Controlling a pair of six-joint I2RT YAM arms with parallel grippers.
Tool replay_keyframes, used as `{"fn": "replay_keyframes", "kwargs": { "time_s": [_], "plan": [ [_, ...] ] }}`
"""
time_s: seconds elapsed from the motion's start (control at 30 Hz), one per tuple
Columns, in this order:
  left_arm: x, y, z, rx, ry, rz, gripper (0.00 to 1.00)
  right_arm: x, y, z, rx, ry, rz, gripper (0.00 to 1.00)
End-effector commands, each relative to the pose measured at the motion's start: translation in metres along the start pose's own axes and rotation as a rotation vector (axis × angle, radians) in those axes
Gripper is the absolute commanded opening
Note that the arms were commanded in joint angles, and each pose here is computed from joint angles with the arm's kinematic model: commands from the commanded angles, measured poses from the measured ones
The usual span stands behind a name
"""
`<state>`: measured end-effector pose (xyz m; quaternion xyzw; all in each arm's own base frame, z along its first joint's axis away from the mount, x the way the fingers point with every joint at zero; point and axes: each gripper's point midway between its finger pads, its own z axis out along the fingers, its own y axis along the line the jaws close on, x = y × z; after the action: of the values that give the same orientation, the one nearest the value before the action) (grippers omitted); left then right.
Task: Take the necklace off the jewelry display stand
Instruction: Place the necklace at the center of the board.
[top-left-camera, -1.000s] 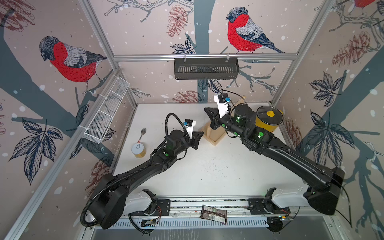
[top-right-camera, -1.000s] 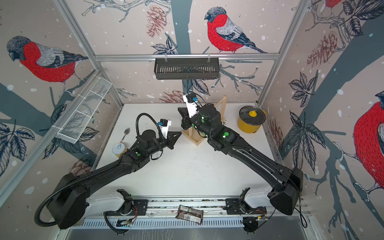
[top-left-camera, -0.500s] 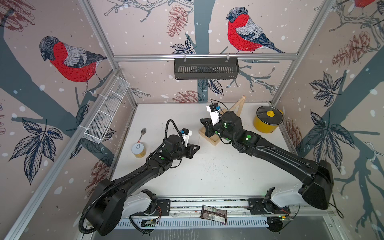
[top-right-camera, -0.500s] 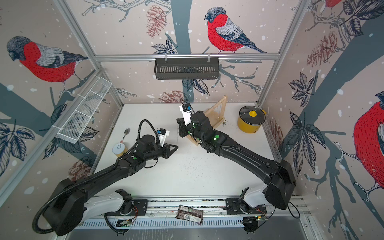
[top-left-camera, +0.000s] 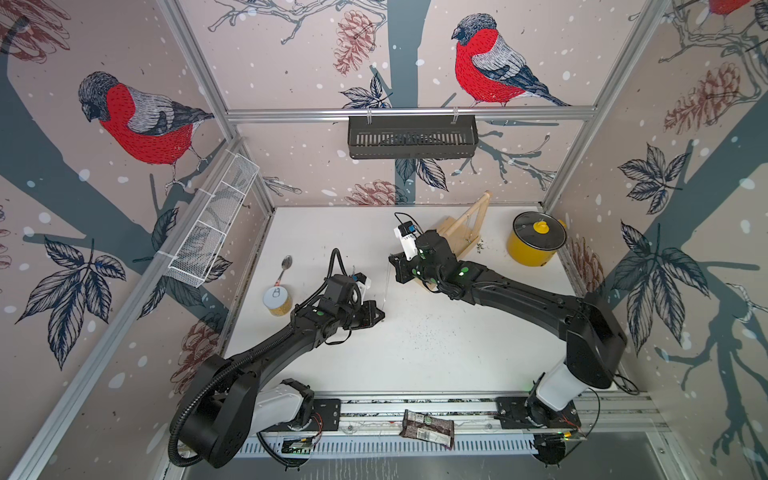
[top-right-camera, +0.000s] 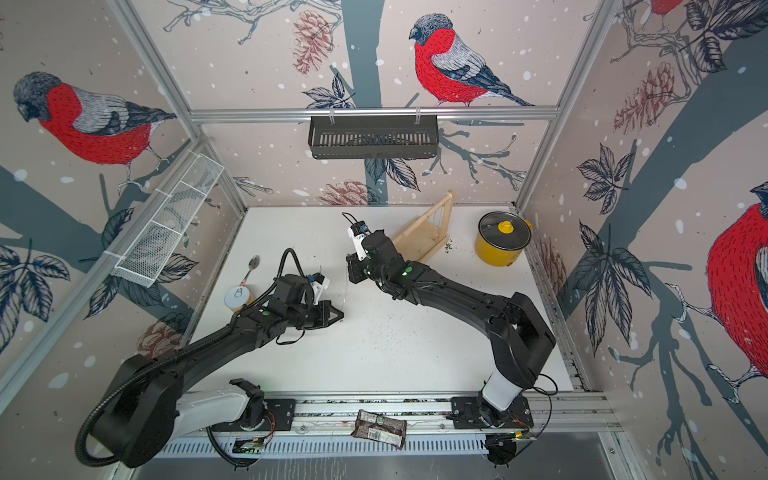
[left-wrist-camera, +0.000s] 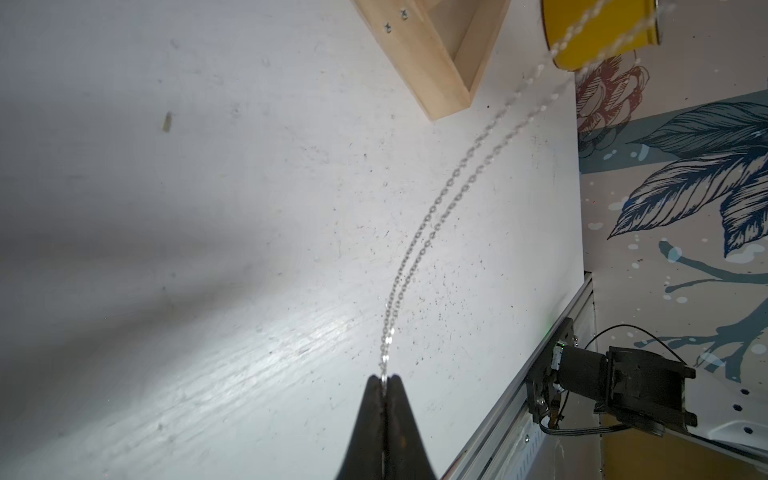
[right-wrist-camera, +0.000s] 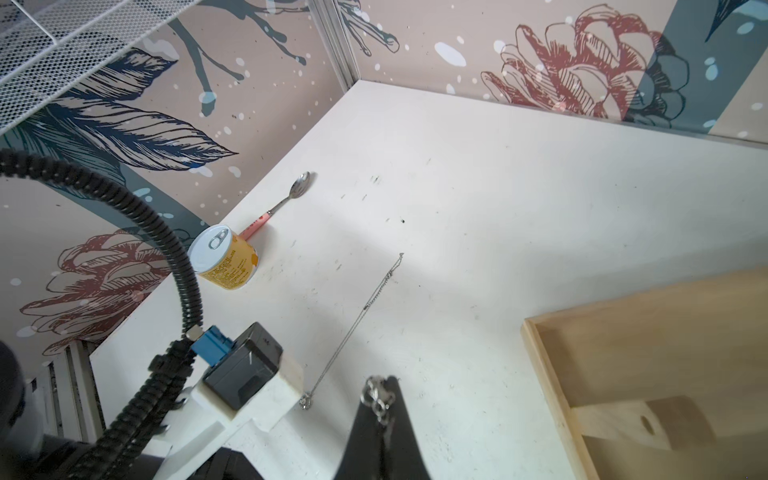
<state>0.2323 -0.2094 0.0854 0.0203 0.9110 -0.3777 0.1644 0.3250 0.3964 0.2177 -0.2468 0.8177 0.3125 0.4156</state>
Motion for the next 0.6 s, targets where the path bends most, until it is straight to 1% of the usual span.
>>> {"fn": "replay_keyframes", "kwargs": {
  "time_s": [0.0,0.2,0.33,0.57],
  "plan": [
    [0.014,0.019,0.004,-0.056,0.067,-0.079,0.0,-0.007,0.009,0.011,-0.057,-0.021,0.009,0.03],
    [0.005,0.046,0.004,-0.11,0.061,-0.164,0.0,0.006,0.004,0.038,-0.079,0.024,0.019,0.03],
    [-0.003,0.051,0.004,-0.112,0.065,-0.179,0.0,0.016,-0.004,0.058,-0.093,0.059,0.033,0.03],
    [0.003,0.055,0.011,-0.11,0.137,-0.199,0.0,0.034,-0.011,0.092,-0.12,0.118,0.037,0.03]
  ]
}}
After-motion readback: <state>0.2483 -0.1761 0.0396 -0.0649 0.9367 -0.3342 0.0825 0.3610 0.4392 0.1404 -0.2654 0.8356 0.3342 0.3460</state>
